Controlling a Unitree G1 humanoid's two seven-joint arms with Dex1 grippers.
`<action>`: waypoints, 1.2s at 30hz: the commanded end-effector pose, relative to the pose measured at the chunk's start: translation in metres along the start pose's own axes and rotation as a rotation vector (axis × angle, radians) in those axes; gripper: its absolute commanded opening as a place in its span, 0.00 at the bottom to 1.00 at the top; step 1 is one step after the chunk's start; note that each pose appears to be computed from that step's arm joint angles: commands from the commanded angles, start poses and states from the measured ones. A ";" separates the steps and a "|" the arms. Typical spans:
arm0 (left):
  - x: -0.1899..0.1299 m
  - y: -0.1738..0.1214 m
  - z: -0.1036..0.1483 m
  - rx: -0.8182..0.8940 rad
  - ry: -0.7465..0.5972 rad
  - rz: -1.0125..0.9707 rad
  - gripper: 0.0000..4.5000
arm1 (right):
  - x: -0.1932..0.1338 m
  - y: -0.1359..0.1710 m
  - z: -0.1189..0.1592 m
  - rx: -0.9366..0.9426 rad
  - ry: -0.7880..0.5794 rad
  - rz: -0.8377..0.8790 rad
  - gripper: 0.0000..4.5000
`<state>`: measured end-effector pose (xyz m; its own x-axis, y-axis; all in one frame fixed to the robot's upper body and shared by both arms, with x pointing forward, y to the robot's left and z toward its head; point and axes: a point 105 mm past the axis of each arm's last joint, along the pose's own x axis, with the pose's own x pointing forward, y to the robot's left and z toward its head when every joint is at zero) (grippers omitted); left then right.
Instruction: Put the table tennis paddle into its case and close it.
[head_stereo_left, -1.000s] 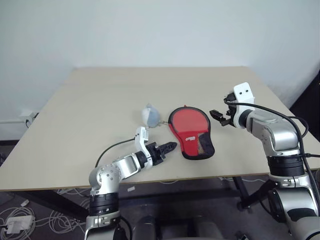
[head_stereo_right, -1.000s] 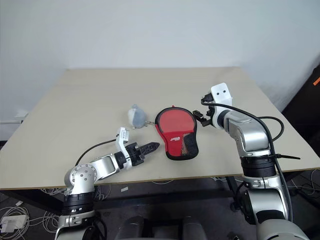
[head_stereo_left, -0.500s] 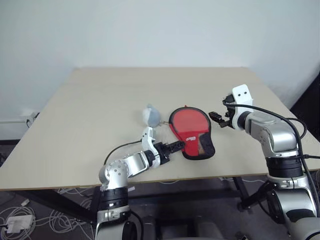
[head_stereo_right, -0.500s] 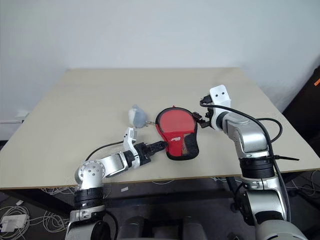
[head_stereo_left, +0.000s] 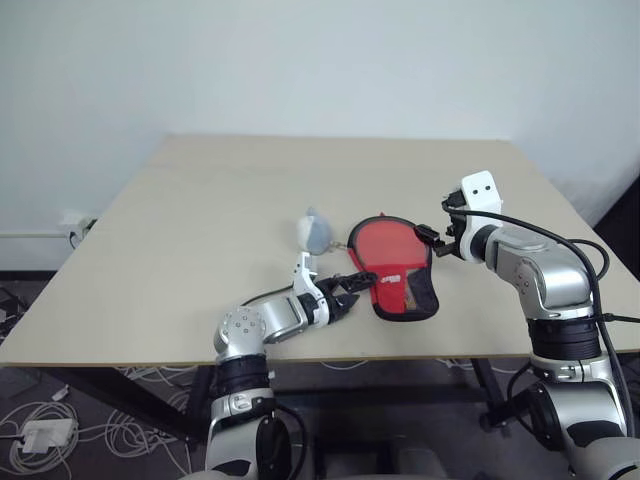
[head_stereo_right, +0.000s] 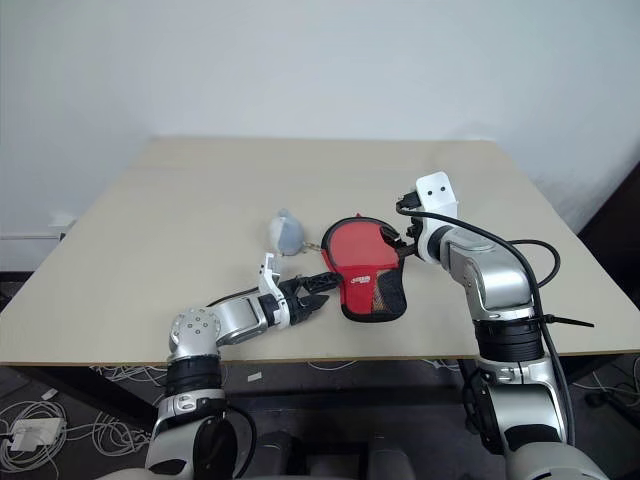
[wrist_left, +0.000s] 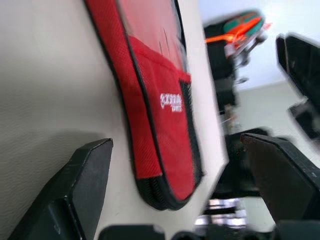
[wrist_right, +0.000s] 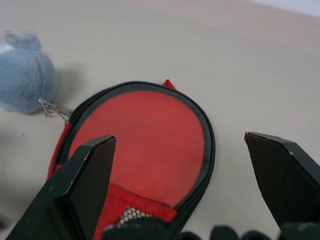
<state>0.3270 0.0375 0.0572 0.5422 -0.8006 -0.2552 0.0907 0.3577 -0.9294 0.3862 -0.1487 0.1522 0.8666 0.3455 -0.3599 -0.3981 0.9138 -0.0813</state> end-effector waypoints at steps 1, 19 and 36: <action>0.009 0.012 -0.018 -0.003 0.106 0.068 0.99 | -0.006 0.002 0.015 -0.005 -0.060 -0.002 1.00; 0.028 -0.013 -0.022 0.015 0.194 -0.080 0.99 | -0.005 0.014 0.010 0.008 -0.049 0.026 1.00; 0.049 -0.019 -0.023 -0.016 0.187 -0.110 0.99 | -0.006 0.020 0.006 0.016 -0.038 0.034 1.00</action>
<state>0.3360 -0.0056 0.0554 0.3964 -0.8969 -0.1959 0.1239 0.2637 -0.9566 0.3760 -0.1338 0.1415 0.8445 0.3758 -0.3816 -0.4179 0.9080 -0.0308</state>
